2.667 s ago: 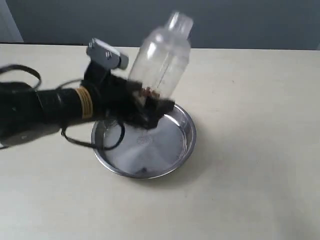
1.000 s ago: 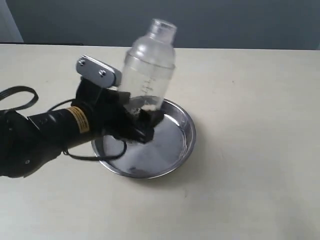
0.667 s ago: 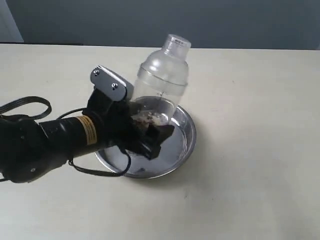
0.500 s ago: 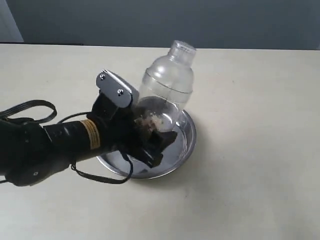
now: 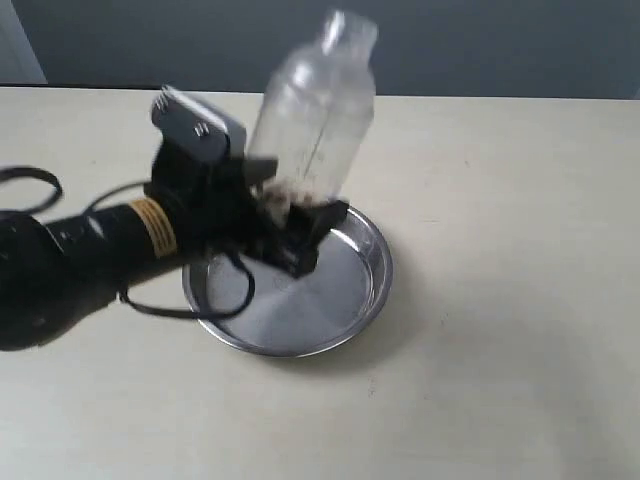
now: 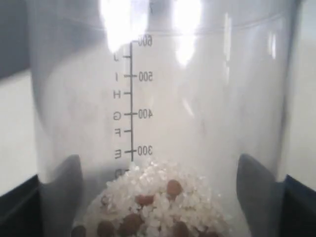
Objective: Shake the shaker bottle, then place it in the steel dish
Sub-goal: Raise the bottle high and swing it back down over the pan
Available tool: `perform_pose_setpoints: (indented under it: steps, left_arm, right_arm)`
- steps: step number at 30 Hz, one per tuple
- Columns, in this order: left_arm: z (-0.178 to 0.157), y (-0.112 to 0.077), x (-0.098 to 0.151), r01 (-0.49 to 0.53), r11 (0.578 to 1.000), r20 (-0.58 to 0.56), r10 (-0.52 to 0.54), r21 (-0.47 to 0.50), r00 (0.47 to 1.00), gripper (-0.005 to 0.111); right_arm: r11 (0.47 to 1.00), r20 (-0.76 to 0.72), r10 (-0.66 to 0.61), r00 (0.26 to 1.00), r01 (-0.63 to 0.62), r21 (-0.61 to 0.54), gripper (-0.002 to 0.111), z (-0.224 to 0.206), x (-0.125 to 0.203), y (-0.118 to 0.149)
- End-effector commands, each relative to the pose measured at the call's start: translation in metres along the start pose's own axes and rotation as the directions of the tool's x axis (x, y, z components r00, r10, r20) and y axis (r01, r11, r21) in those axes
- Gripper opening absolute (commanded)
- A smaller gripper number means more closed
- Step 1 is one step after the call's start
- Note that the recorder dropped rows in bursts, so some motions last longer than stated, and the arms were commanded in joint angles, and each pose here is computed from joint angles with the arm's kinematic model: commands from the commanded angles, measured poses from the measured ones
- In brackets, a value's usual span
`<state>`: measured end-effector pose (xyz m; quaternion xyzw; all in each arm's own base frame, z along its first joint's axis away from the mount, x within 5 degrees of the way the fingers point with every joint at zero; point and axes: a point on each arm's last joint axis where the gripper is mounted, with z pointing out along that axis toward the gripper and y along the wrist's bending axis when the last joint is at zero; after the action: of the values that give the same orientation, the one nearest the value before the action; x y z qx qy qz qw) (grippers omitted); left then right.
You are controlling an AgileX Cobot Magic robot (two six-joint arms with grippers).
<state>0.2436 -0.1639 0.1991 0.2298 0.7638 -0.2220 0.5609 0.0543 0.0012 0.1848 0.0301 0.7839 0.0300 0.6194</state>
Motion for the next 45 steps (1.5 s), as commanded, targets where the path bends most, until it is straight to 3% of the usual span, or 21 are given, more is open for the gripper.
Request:
perform_pose_setpoints:
  steps: [1,6,13,18,22,25,27,28,29,30,31,32,33,34,35,36,38,39,41,43,45]
  left_arm:
    - [-0.007,0.0,-0.032,0.038,0.999,0.15,-0.036,-0.016,0.988,0.0]
    - [0.016,0.007,0.031,0.108,0.993,-0.041,-0.11,-0.049,0.993,0.0]
    - [-0.016,-0.005,-0.052,0.036,0.999,0.267,-0.041,0.025,0.963,0.0]
    - [0.012,0.006,0.022,0.119,0.992,0.011,-0.118,-0.039,0.993,0.0]
    - [-0.009,-0.013,-0.035,0.027,0.988,0.35,-0.079,0.151,0.934,0.0]
    - [0.006,0.004,-0.004,0.046,0.999,0.104,-0.043,-0.022,0.994,0.0]
    - [0.009,0.028,0.023,0.307,0.928,0.115,-0.288,-0.209,0.951,0.0]
    - [0.013,-0.004,0.026,-0.014,0.997,0.024,0.012,0.08,1.0,0.0]
    - [0.014,-0.018,0.027,-0.157,0.966,0.018,0.156,0.204,0.988,0.0]
    - [0.016,0.001,0.026,0.056,0.998,0.007,-0.056,-0.015,0.998,0.0]
    - [0.012,0.037,0.03,0.406,0.843,0.152,-0.376,-0.353,0.914,0.0]
    - [0.01,0.042,0.03,0.434,0.811,0.194,-0.388,-0.393,0.901,0.001]
    - [0.016,0.007,0.026,-0.038,0.997,0.008,0.038,-0.067,0.999,0.001]
    - [0.015,-0.009,0.028,-0.229,0.967,-0.004,0.231,0.111,0.973,0.0]
    - [0.016,0.005,0.026,0.005,0.999,0.008,-0.004,-0.037,1.0,0.0]
    - [0.015,0.027,0.029,0.274,0.926,0.084,-0.261,-0.261,0.962,0.0]
    - [0.018,0.002,0.029,-0.043,0.999,-0.024,0.043,-0.016,0.999,0.001]
    - [0.015,-0.014,0.031,-0.229,0.96,-0.027,0.236,0.164,0.971,0.0]
    - [0.017,-0.002,0.03,-0.049,0.998,-0.039,0.05,0.033,0.998,0.0]
    - [0.015,0.03,0.031,0.348,0.892,0.073,-0.342,-0.288,0.937,0.001]
    - [0.016,0.002,0.028,-0.012,1.0,-0.049,0.013,0.007,0.999,0.001]
  right_arm:
    - [1.0,0.014,-0.007,1.0,0.007,0.0,-0.001,0.0,-0.001,0.0]
    - [1.0,0.014,-0.007,1.0,0.007,0.0,-0.001,0.0,-0.001,0.0]
    - [1.0,0.014,-0.007,1.0,0.007,0.0,-0.001,0.0,-0.001,0.0]
    - [1.0,0.014,-0.007,1.0,0.007,0.0,-0.001,0.0,-0.001,0.0]
    - [1.0,0.014,-0.007,1.0,0.007,0.0,-0.001,0.0,-0.001,0.0]
    - [1.0,0.014,-0.007,1.0,0.007,0.0,-0.001,0.0,-0.001,0.0]
    - [1.0,0.014,-0.007,1.0,0.007,0.0,-0.001,0.0,-0.001,0.0]
    - [1.0,0.014,-0.007,1.0,0.007,0.0,-0.001,0.0,-0.001,0.0]
    - [1.0,0.014,-0.007,1.0,0.007,0.0,-0.001,0.0,-0.001,0.0]
    - [1.0,0.014,-0.007,1.0,0.007,0.0,-0.001,0.0,-0.001,0.0]
    - [1.0,0.014,-0.007,1.0,0.007,0.0,-0.001,0.0,-0.001,0.0]
    - [1.0,0.014,-0.007,1.0,0.007,0.0,-0.001,0.0,-0.001,0.0]
    - [1.0,0.014,-0.007,1.0,0.007,0.0,-0.001,0.0,-0.001,0.0]
    - [1.0,0.014,-0.007,1.0,0.007,0.0,-0.001,0.0,-0.001,0.0]
    - [1.0,0.014,-0.007,1.0,0.007,0.0,-0.001,0.0,-0.001,0.0]
    - [1.0,0.014,-0.007,1.0,0.007,0.0,-0.001,0.0,-0.001,0.0]
    - [1.0,0.014,-0.007,1.0,0.007,0.0,-0.001,0.0,-0.001,0.0]
    - [1.0,0.014,-0.007,1.0,0.007,0.0,-0.001,0.0,-0.001,0.0]
    - [1.0,0.014,-0.007,1.0,0.007,0.0,-0.001,0.0,-0.001,0.0]
    - [1.0,0.014,-0.007,1.0,0.007,0.0,-0.001,0.0,-0.001,0.0]
    - [1.0,0.014,-0.007,1.0,0.007,0.0,-0.001,0.0,-0.001,0.0]
